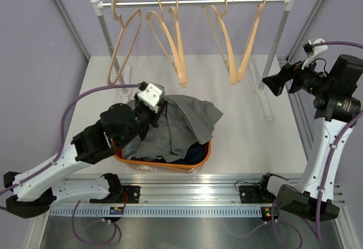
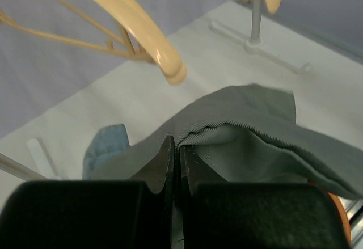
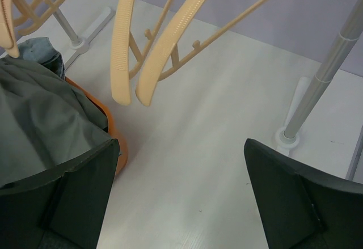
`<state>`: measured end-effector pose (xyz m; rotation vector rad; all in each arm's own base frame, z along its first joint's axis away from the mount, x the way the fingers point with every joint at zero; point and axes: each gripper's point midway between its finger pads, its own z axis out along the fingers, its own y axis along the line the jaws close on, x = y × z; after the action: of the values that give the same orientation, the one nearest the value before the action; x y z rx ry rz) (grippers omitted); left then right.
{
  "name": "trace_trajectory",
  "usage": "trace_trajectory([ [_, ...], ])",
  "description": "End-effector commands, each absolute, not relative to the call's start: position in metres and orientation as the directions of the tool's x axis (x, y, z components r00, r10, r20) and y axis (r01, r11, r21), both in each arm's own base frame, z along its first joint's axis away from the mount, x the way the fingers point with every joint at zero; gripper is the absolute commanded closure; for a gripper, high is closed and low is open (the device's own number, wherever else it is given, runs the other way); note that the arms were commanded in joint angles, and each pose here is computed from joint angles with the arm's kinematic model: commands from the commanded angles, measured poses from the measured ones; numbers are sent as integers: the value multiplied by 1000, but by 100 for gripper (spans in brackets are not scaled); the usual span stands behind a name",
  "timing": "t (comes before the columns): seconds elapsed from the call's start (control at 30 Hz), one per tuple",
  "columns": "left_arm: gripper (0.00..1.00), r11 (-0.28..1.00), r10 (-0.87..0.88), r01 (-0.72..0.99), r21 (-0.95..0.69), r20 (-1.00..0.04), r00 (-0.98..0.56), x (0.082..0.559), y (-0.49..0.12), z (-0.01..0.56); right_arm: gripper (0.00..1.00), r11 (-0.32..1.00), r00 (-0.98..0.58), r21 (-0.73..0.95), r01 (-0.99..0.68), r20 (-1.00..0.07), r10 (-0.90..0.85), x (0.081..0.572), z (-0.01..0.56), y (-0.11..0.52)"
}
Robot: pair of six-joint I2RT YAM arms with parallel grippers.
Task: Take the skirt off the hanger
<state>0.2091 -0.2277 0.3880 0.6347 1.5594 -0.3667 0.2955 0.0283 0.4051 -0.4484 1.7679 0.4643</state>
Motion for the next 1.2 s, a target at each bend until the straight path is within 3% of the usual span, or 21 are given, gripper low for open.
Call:
trace_trajectory([
  [0.0,100,789,136,613,33,-983,-122,217,-242,338,0,816,-199,43,-576,-976,-89,280,407,38],
  [0.23,100,757,150,637,-146,-910,-387,219,-237,247,1,814,-193,26,-581,-975,-106,272,399,40],
  [0.4,100,806,130,521,-280,-775,-618,222,-211,174,0,810,-200,42,-585,-975,-94,272,397,42],
  [0.67,99,816,47,376,-438,-598,-800,215,-185,115,1,808,-198,39,-587,-975,-97,273,396,41],
  [0.73,93,811,53,357,-464,-550,-833,212,-183,106,1,807,-199,43,-589,-976,-94,274,396,42],
  [0.77,78,809,54,353,-470,-539,-841,211,-182,105,0,807,-199,43,-589,-976,-94,273,396,42],
  [0.83,60,808,39,350,-475,-549,-835,214,-181,111,1,808,-198,41,-588,-976,-94,274,395,41],
  [0.87,42,803,35,361,-474,-567,-823,217,-182,118,1,808,-199,42,-588,-975,-94,274,395,42],
  [0.9,33,795,32,375,-476,-586,-810,218,-183,127,1,809,-201,42,-587,-975,-95,274,394,41],
  [1.0,3,736,16,483,-475,-700,-714,226,-194,183,1,812,-197,31,-583,-975,-104,273,394,40],
  [1.17,1,667,-19,610,-429,-827,-561,231,-203,273,0,814,-194,28,-581,-975,-105,275,396,39],
])
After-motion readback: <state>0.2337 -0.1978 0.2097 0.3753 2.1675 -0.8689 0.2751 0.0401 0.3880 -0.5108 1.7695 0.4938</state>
